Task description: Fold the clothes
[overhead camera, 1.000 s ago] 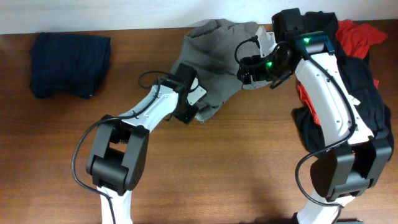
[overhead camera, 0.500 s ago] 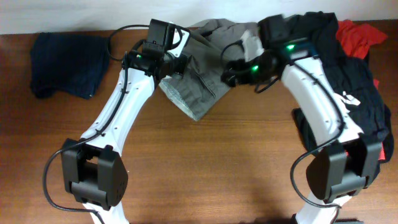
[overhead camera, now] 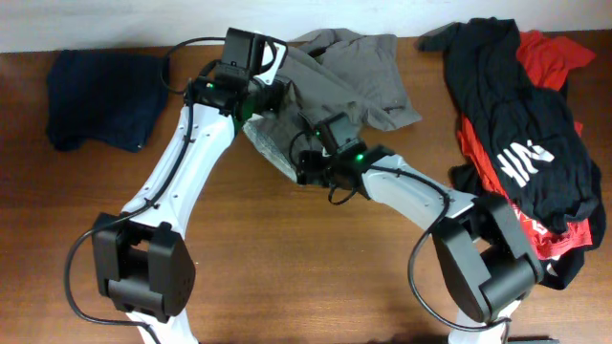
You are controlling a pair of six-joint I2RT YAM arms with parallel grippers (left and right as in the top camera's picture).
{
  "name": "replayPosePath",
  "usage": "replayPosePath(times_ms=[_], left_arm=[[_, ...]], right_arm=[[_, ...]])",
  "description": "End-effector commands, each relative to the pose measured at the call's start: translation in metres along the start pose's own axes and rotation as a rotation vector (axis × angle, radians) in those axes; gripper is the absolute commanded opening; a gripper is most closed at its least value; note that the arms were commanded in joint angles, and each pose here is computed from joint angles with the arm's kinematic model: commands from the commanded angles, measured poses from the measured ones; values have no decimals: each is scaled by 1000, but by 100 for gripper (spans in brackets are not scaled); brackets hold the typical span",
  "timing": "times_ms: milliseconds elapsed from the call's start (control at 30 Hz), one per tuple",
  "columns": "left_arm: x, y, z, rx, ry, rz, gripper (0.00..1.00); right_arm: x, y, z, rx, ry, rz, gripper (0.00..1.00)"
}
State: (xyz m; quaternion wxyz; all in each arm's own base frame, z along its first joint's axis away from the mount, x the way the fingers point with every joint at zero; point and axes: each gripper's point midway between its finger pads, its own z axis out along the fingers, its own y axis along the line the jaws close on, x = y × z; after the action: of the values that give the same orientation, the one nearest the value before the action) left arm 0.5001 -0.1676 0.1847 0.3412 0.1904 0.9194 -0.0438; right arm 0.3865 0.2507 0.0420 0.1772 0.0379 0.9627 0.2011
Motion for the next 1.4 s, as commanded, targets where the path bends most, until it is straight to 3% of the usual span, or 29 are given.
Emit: replayPosePath(times_ms=[0,100,233,300,333,467,567,700,800,967,1100,1367], left_arm=[[-4,7,-6,-15,-10,-22,1],[-1,8,-6,-15,2,-23,0],[2,8,-6,-15,12,-23,1],[2,10,-6,-18,11,-27,0],[2,12,-7,-22,11,-29,0],[-5,42,-15,-61,-16,-121,0],[-20,76,-42,-83,-79,-225,1],[-41,125,-106,-136,-215,-297,1],[-46,137,-143,-167,-273,-311,1],[-55,128,-213,-178,-382,-299,0],[-51,105,-261,-134,-433,-277,0],[-21,47,-366,-33,-553,-212,1]], right_arm=[[2,-5,23,61,-54,88,80],[6,-1,44,43,-60,119,75],[23,-11,67,66,-7,161,60],[24,-14,69,66,3,162,15],[22,-14,68,64,-1,163,6],[-1,-10,41,21,-29,101,4],[-32,-12,-11,21,-82,19,4],[-69,-27,-134,67,-150,-99,4],[-87,-35,-217,92,-223,-149,4],[-104,-31,-354,124,-401,-244,4],[-90,-14,-421,122,-470,-306,4],[-48,-9,-473,129,-477,-349,4]])
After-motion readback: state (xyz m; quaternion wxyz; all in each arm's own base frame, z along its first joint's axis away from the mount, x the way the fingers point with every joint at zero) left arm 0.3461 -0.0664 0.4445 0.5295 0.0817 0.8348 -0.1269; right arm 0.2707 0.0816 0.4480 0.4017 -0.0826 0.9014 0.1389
